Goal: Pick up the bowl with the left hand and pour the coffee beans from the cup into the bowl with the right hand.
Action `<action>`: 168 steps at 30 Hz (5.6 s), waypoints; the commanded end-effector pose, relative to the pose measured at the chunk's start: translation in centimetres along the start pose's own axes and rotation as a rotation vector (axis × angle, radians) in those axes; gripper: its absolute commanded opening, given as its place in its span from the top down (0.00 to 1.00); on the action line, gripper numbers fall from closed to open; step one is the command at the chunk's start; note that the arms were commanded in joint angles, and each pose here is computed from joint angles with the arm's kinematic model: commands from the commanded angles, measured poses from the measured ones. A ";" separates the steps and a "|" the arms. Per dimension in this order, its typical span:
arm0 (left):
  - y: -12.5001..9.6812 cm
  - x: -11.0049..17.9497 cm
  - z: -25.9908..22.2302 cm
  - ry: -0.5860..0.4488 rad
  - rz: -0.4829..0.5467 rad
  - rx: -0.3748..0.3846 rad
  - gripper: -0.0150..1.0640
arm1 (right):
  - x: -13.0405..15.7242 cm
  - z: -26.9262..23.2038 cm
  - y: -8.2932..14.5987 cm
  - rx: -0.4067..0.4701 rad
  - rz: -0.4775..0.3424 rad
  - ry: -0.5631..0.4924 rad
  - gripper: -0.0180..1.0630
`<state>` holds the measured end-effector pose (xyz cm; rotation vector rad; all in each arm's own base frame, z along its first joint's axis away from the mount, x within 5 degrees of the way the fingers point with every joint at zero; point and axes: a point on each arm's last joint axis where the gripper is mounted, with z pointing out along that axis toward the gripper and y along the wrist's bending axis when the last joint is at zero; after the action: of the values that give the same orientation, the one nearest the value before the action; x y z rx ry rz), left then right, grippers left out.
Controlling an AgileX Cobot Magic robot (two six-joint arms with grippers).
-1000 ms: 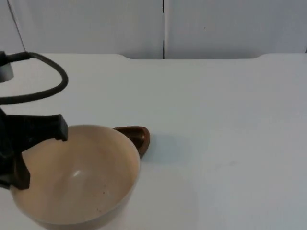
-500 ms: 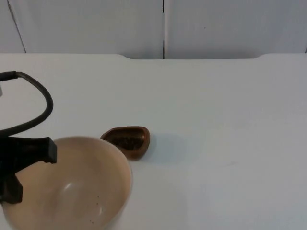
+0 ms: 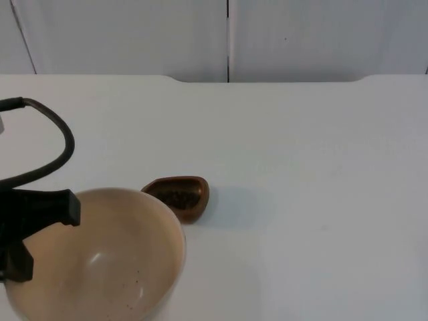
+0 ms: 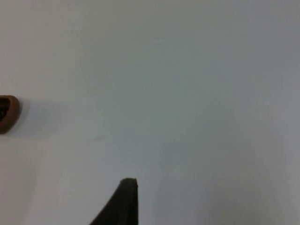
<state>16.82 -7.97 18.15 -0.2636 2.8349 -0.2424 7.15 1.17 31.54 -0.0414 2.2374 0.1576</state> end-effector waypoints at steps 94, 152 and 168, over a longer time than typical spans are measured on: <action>-0.3 -0.1 -0.2 -0.023 -0.041 0.047 0.99 | -1.2 39.1 29.3 0.085 0.099 0.703 0.18; -0.5 -0.4 -0.2 -0.051 -0.006 0.072 0.99 | 0.3 40.7 28.2 0.106 0.021 0.753 0.98; -0.6 -0.5 -0.2 -0.066 0.000 0.081 0.99 | -7.3 37.6 24.9 0.011 -0.072 0.682 0.98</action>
<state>17.31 -8.44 18.47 -0.2358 2.7690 -0.3225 38.49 31.25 14.05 -0.1587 2.9521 0.0756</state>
